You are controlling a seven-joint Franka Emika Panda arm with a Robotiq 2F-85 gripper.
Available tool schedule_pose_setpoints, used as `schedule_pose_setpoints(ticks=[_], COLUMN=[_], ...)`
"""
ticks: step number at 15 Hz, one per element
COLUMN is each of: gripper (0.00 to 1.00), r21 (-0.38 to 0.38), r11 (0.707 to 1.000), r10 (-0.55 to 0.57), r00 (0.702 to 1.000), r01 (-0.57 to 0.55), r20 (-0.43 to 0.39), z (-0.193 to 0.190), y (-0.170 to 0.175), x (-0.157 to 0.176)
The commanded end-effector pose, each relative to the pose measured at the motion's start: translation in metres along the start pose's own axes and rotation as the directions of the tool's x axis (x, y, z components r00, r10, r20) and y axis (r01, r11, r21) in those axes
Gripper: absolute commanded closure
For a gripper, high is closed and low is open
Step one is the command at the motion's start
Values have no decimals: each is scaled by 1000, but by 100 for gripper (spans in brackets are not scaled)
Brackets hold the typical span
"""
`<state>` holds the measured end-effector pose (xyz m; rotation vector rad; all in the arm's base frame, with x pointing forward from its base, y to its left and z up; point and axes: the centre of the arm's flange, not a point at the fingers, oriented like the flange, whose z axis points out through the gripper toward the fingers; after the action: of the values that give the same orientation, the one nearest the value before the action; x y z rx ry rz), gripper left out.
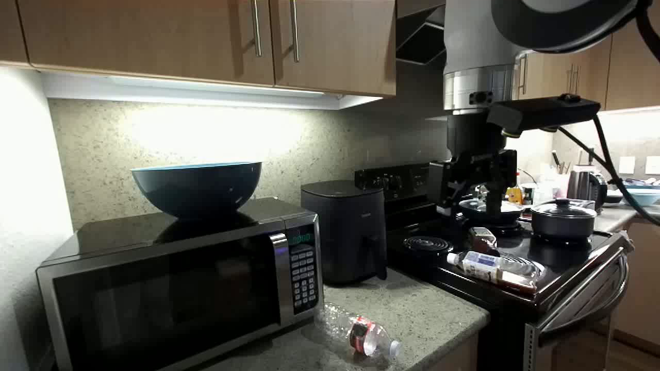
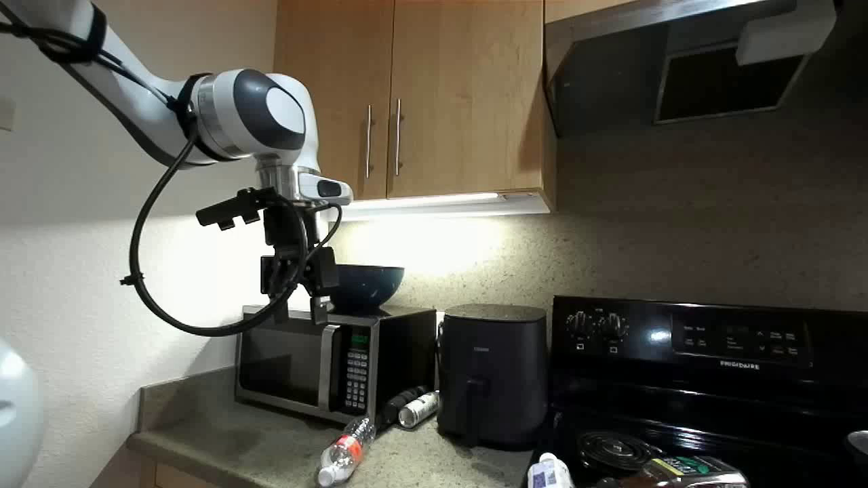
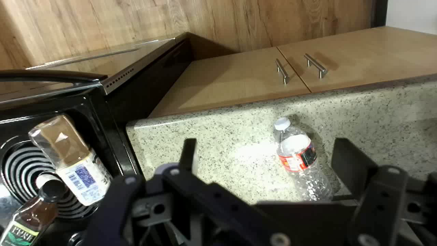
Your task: Put the bottle upright
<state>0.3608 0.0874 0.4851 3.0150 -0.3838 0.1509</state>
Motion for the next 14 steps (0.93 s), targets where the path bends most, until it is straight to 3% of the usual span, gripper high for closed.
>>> schedule_pose_setpoints(ticks=[1,7,14], gripper=[0,0,0], r21=[0,1,-47], r11=[1000,1000,991], r10=[0,-2,130], r00=[1000,1000,986], r01=[0,2,-126], r20=[0,1,105], z=[0,0,16], y=[0,2,72], x=[0,0,23])
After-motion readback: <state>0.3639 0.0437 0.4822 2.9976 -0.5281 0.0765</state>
